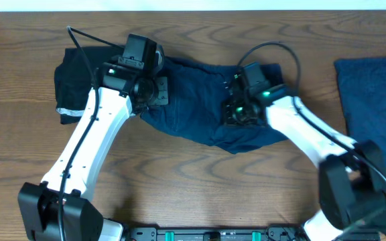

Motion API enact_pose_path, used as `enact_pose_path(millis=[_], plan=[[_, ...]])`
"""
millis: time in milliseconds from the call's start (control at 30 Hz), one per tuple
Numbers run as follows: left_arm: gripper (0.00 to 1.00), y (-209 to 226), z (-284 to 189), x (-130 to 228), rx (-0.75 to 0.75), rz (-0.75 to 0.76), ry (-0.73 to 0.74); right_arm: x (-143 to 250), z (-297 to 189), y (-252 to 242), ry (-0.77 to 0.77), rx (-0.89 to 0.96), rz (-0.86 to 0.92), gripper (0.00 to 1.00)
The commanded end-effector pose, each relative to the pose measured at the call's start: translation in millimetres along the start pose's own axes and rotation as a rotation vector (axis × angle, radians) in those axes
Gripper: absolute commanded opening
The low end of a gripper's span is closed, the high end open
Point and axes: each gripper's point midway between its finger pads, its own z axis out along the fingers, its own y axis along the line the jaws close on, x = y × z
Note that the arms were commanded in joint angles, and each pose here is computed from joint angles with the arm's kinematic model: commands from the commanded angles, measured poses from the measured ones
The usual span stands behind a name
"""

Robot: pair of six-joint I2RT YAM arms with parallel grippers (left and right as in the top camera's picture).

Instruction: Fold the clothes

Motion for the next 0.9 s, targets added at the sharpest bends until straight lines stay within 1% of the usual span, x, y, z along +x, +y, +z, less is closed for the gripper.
enact_pose_path(millis=[0,100,200,333,500,600,633,733,800,867], plan=[[0.06,-4.1,-21.8,-14.3,0.005,0.012,-0.057,21.9,33.9,4.7,0.092,-0.011,0.043,0.01],[0.06,-5.4,-29.6,-15.7,0.004,0.012,-0.054,29.5,63.6,7.3,0.121,-0.009,0.040,0.01],[0.06,-6.5,-36.4,-17.1,0.003,0.012,-0.052,42.5,85.0,21.5,0.176,-0.075,0.029,0.01],[0.06,-6.1,-35.6,-16.1,-0.007,0.024,-0.021,56.4,90.4,40.3,0.232,-0.146,0.037,0.01],[0.06,-2.9,-17.5,-12.4,-0.035,0.051,0.076,64.2,90.2,60.2,0.259,-0.208,0.041,0.01],[0.06,-3.4,-6.4,-17.3,-0.046,0.048,0.119,62.4,86.0,72.7,0.254,-0.269,-0.009,0.01],[0.06,-4.1,-5.2,-19.9,-0.049,0.047,0.129,59.3,82.3,76.1,0.236,-0.283,-0.055,0.01],[0.06,-7.0,-9.0,-27.7,-0.052,0.045,0.142,46.0,63.1,80.6,0.179,-0.303,-0.118,0.01],[0.06,-9.5,-14.5,-32.3,-0.050,0.047,0.137,32.5,46.5,75.8,0.125,-0.281,-0.118,0.01],[0.06,-11.6,-20.3,-36.0,-0.047,0.049,0.125,16.4,25.0,60.5,0.057,-0.215,-0.089,0.01]])
